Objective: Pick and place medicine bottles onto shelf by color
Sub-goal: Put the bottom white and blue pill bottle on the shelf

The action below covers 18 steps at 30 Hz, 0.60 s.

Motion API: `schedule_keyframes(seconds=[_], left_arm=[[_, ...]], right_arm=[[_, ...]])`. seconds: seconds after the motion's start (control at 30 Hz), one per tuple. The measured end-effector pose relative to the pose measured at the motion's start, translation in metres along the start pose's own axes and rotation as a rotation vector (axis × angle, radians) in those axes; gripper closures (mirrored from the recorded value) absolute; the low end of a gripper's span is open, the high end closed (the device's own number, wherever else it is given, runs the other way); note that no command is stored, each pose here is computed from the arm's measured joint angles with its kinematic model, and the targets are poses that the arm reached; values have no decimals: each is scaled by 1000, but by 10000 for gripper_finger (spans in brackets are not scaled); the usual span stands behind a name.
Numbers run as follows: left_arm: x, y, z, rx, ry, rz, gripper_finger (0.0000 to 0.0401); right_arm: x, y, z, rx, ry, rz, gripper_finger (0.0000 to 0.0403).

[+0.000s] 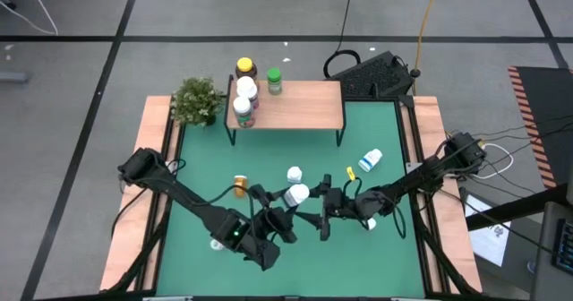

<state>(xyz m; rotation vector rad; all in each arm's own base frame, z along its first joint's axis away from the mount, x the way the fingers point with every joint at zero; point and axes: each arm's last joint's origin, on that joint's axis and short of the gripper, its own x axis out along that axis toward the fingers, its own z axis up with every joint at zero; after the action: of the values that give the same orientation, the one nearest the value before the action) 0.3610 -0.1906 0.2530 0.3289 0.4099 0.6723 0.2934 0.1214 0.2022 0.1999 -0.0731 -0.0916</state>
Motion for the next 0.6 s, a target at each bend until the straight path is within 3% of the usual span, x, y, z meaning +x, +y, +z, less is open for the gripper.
schedule_keyframes(seconds=[0.2,0.6], left_arm=[[1,0,-1,12,5,4,174],[-2,-4,-7,68,33,-51,173]], right_arm=[[-1,-1,0,-1,-9,-73,133],[-5,7,11,76,-89,-22,133]])
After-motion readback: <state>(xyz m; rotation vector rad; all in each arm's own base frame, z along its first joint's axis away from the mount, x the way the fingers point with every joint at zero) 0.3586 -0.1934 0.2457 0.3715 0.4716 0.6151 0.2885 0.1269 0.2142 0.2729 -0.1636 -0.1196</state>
